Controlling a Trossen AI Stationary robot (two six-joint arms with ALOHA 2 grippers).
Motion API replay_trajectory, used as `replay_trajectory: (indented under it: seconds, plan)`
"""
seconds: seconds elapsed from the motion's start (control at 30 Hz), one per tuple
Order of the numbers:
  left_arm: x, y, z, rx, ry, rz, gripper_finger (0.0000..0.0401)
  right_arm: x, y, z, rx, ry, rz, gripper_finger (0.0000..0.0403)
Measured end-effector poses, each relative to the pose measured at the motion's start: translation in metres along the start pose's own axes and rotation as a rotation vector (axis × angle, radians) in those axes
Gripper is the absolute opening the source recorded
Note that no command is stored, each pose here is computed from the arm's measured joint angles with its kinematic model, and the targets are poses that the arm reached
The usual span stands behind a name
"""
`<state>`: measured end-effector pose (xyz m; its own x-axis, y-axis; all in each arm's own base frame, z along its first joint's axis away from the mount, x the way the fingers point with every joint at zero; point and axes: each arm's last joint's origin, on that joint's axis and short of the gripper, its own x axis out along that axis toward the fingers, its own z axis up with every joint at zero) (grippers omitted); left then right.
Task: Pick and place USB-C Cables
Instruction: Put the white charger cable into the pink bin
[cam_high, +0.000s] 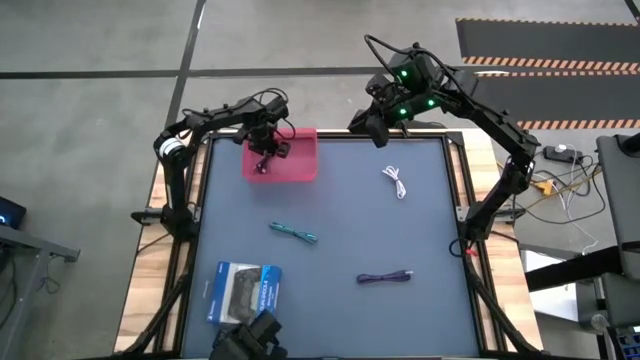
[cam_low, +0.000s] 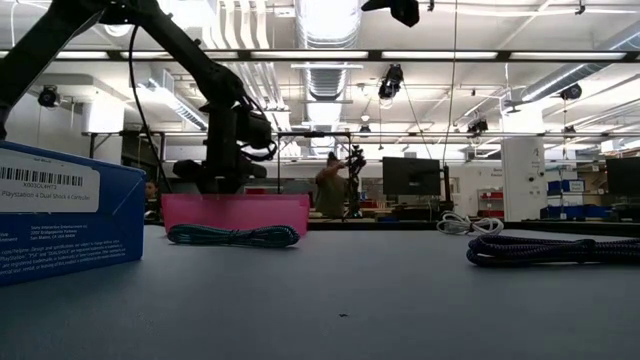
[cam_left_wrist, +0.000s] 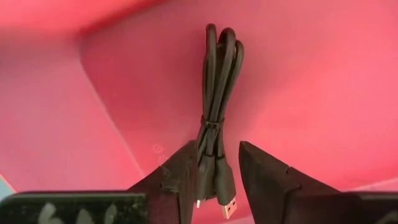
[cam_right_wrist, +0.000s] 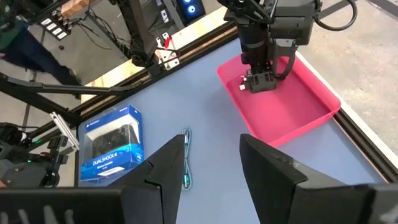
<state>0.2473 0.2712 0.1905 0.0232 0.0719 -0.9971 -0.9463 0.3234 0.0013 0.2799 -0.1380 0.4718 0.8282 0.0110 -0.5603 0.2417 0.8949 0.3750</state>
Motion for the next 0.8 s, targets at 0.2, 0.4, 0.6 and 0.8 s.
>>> replay_trajectory:
  seconds: [0.2,0.4,0.6,0.8]
  plan:
    - [-0.025,0.0,-0.007,0.043,-0.052,-0.026,0.0103,0.0,-0.002,-0.001,0.023,0.001,-0.055,0.0138]
    - [-0.072,0.001,-0.023,0.075,-0.183,-0.083,0.0103,0.007,-0.009,-0.005,0.035,0.017,-0.183,0.0135]
    - [-0.118,0.003,-0.042,0.119,-0.352,-0.152,0.0103,0.023,-0.023,-0.016,0.109,0.071,-0.291,0.0136]
    - [-0.155,0.001,-0.062,0.182,-0.514,-0.226,0.0103,0.043,-0.049,-0.034,0.238,0.148,-0.345,0.0134]
